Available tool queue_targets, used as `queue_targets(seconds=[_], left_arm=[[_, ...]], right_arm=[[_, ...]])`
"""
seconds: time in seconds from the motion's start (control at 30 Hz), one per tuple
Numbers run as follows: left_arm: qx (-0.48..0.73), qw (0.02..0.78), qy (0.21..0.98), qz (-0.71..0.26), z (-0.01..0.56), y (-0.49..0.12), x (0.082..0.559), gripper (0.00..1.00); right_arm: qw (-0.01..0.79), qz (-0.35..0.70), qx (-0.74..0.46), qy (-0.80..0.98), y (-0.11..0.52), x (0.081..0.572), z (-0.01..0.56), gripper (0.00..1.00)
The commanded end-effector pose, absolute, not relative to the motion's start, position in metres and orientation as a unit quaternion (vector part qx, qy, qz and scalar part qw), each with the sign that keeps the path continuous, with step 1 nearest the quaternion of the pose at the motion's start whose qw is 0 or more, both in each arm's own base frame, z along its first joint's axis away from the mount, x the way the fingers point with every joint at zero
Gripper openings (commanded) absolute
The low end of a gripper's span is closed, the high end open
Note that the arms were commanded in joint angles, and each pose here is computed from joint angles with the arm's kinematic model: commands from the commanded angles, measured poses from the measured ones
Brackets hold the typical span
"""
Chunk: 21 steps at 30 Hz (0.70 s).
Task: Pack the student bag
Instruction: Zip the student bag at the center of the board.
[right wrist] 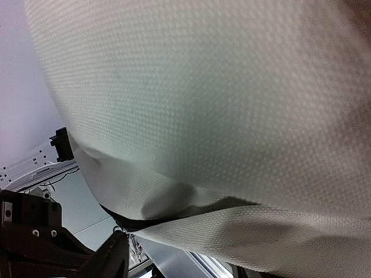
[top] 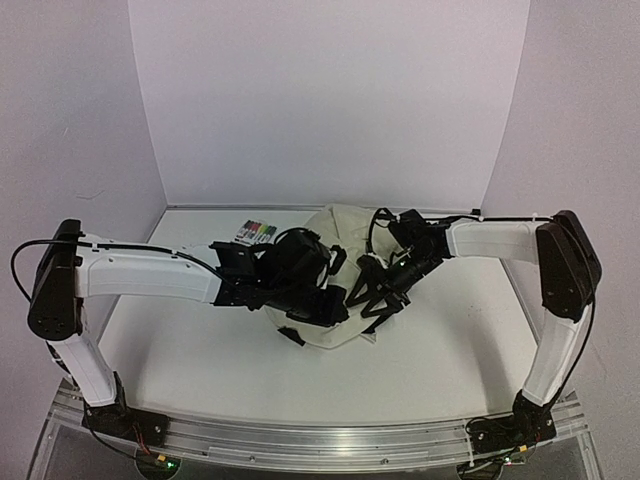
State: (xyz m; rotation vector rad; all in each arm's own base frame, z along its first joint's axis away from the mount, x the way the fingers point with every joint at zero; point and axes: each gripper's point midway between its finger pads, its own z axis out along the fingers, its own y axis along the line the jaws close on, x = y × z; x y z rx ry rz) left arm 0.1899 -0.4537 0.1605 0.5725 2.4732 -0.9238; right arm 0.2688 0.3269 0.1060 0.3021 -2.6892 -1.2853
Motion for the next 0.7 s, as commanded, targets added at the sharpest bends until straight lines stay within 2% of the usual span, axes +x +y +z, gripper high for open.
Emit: queue_targets(seconds=[0.0,0.17,0.2,0.23,0.67], left_arm=[[0.228,0.227,0.862,-0.392,0.199,-0.475,0.178,0.00],[0.175,0.269,0.885,-0.338,0.194,-0.443,0.197,0.00],[0.162,0.274,0.891,-0.324,0.192,-0.435,0.201,0.00],[0.148,0.281,0.897,-0.308,0.191,-0.426,0.206,0.00],[-0.023,0.328,0.920,-0.216,0.181,-0.321,0.258,0.00]], right_arm=[[0.048,-0.420,0.087,-0.902,0.336,0.291,0.102,0.46],[0.036,-0.413,0.095,-0.905,0.330,0.290,0.103,0.06],[0.033,-0.413,0.096,-0.905,0.328,0.290,0.105,0.02],[0.029,-0.412,0.095,-0.906,0.326,0.290,0.106,0.00],[-0.014,-0.344,0.087,-0.935,0.249,0.291,0.099,0.00]])
